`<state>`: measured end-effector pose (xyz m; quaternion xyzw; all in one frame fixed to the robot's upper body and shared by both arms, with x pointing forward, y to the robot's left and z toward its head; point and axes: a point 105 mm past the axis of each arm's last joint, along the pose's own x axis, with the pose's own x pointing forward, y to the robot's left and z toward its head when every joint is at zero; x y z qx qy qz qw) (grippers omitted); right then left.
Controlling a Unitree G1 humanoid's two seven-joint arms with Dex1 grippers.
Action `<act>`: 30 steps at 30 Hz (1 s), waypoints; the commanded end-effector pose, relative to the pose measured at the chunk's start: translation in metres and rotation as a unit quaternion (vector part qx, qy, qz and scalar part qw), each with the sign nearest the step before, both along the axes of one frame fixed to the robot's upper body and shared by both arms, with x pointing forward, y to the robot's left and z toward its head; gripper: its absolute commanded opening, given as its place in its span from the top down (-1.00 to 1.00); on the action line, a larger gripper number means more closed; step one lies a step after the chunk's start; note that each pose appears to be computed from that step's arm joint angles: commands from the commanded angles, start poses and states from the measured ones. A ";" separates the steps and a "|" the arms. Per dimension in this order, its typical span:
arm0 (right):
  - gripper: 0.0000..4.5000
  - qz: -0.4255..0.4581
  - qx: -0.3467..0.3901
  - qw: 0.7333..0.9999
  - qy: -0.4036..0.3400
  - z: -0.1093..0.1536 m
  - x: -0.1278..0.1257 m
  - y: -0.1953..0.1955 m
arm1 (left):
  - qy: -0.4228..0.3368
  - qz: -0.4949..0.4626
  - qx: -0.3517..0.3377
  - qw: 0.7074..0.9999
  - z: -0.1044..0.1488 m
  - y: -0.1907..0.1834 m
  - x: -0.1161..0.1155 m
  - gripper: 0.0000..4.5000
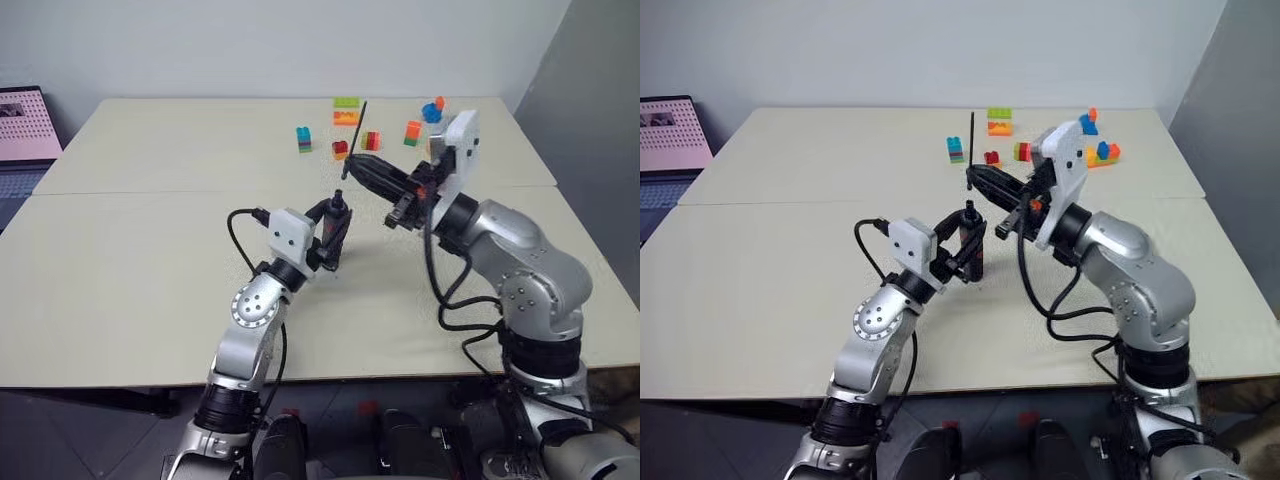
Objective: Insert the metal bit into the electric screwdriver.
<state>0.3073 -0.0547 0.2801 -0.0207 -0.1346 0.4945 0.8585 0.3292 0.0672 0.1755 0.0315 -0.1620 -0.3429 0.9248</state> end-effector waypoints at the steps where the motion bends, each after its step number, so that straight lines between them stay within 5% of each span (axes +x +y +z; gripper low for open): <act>1: 1.00 0.052 -0.012 0.997 -0.051 0.023 -0.011 -0.017 | 0.034 -0.122 0.001 0.992 0.008 -0.013 -0.018 0.28; 18: 1.00 0.198 -0.097 0.975 0.003 0.002 -0.036 -0.027 | 0.007 -0.210 0.057 0.976 -0.008 -0.031 -0.032 0.28; 30: 1.00 0.214 -0.109 0.971 0.002 -0.004 -0.025 -0.029 | 0.021 -0.185 0.068 0.980 -0.022 -0.017 -0.026 0.28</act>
